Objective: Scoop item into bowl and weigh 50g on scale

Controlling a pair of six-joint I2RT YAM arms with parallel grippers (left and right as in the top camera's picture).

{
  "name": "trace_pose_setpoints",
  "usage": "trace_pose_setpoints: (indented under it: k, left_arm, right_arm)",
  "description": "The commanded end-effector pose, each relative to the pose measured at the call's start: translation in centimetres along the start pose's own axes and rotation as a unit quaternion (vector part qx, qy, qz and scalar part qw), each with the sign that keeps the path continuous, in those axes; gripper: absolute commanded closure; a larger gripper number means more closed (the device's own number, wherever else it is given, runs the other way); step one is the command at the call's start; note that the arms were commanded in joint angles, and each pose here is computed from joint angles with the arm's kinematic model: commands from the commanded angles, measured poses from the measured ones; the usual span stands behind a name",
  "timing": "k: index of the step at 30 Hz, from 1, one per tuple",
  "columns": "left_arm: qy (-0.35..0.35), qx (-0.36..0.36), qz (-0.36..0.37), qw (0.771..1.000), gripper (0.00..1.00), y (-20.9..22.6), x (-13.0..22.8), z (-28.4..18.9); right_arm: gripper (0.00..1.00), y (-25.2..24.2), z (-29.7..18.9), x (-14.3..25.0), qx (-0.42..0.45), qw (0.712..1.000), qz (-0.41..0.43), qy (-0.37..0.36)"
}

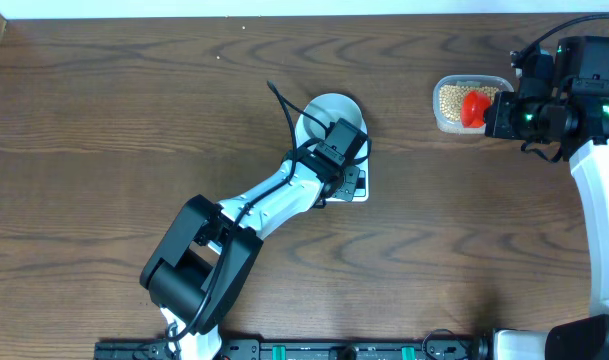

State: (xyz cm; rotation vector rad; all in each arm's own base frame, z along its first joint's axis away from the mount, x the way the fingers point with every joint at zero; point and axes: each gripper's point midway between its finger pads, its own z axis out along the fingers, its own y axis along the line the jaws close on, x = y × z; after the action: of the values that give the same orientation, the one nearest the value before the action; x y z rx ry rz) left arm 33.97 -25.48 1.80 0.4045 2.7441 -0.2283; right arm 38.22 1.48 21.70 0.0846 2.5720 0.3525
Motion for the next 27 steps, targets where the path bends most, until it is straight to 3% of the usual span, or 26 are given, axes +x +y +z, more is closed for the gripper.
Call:
trace_pose_setpoints:
  k: [1, 27]
  left_arm:
    - [0.013, -0.024, 0.004, 1.0, 0.93, 1.1, 1.0, 0.8]
    - [0.047, -0.03, 0.036, 0.998, 0.93, 0.4, 3.2, 2.8]
  right_arm:
    - [0.99, 0.2, -0.3, -0.5, -0.001, 1.0, -0.01, -0.007]
    - [0.99, 0.1, -0.3, -0.3, -0.001, 1.0, -0.008, -0.002]
